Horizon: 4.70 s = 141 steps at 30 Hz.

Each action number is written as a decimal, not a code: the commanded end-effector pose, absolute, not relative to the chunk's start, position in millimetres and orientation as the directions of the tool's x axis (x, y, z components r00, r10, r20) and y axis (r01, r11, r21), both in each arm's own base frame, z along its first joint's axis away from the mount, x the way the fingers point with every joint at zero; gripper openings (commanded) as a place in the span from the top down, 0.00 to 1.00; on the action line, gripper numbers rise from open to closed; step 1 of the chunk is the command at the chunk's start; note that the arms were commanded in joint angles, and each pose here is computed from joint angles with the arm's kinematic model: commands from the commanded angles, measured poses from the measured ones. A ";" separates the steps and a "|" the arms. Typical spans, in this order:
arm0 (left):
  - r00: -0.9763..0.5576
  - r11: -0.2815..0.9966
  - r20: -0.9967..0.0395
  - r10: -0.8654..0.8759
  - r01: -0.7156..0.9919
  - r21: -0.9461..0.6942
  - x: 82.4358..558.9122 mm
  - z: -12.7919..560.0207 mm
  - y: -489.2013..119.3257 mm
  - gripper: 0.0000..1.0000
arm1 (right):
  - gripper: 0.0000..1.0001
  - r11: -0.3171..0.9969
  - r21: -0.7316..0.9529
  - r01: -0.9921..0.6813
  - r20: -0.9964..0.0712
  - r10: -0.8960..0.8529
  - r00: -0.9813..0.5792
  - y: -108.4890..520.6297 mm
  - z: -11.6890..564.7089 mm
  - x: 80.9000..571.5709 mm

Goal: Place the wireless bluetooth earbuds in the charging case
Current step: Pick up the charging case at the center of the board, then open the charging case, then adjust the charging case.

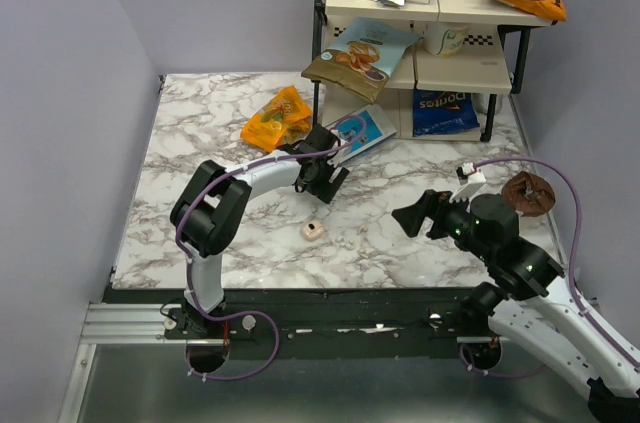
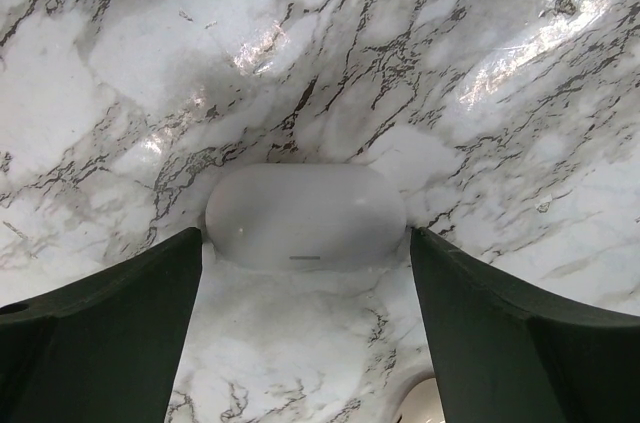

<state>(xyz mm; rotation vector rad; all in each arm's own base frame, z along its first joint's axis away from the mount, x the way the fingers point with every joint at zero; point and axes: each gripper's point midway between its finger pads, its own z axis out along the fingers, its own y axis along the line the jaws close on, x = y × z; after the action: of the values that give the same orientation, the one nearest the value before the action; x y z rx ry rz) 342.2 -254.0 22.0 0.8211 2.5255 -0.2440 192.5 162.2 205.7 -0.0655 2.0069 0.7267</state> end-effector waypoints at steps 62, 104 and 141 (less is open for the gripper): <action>0.105 0.566 -0.988 0.109 0.811 0.149 167.8 160.9 -325.5 1.00 | 0.05 0.654 0.420 -0.629 -0.753 -0.136 -0.644 242.8 193.4 188.2; 0.131 0.601 -0.991 0.009 0.792 0.110 146.5 179.5 -297.6 1.00 | 0.11 0.647 0.416 -0.639 -0.700 -0.221 -0.680 273.7 178.0 187.1; 0.138 0.607 -0.990 -0.014 0.788 0.101 144.9 188.6 -292.4 1.00 | 0.22 0.498 0.519 -0.694 -0.701 -0.217 -0.680 297.5 200.1 169.6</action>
<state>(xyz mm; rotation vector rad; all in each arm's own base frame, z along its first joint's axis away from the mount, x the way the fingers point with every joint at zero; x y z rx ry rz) 145.6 -289.7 174.3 0.7774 1.3505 -0.6396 170.4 290.2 193.3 -0.7207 2.1971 1.0722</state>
